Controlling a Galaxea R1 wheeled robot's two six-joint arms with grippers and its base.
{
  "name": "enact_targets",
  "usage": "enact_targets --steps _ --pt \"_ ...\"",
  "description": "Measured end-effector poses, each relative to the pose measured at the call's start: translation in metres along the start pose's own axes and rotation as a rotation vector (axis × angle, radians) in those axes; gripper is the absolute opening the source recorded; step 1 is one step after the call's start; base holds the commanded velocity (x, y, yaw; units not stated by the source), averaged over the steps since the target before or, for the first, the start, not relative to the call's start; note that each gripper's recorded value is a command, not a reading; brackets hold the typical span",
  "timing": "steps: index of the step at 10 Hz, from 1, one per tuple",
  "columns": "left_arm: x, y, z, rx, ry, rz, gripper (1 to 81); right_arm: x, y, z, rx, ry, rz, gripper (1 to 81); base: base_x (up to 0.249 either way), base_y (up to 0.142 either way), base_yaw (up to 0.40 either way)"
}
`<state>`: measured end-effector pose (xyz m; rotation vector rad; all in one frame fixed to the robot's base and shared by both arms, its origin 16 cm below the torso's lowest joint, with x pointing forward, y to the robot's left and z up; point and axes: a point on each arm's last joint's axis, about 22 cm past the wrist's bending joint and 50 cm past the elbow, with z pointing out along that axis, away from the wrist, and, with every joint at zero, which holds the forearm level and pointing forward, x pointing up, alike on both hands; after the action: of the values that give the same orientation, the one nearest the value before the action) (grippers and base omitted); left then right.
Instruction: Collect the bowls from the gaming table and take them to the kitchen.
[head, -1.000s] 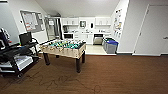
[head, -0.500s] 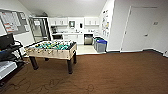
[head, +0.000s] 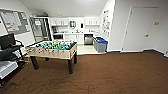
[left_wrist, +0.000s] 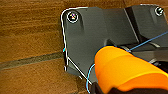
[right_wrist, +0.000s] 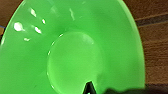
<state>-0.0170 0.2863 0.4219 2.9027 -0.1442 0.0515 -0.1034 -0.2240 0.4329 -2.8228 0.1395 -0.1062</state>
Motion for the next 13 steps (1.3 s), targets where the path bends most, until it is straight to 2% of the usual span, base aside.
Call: enact_targets --steps 7,11,13 --pt "0.000 0.000 0.000 0.000 0.000 0.000 1.0 0.000 0.000 0.000 0.000 0.000 0.000 1.0 0.000 0.000 0.000" --pt "-0.008 0.005 0.001 -0.005 -0.007 -0.003 1.0 -0.010 -0.002 -0.001 0.001 -0.013 0.002 1.0 0.083 0.000 0.000" --pt "0.003 0.004 0.001 -0.006 0.008 0.000 1.0 -0.002 -0.001 0.000 0.001 0.000 0.000 1.0 0.112 0.000 0.000"
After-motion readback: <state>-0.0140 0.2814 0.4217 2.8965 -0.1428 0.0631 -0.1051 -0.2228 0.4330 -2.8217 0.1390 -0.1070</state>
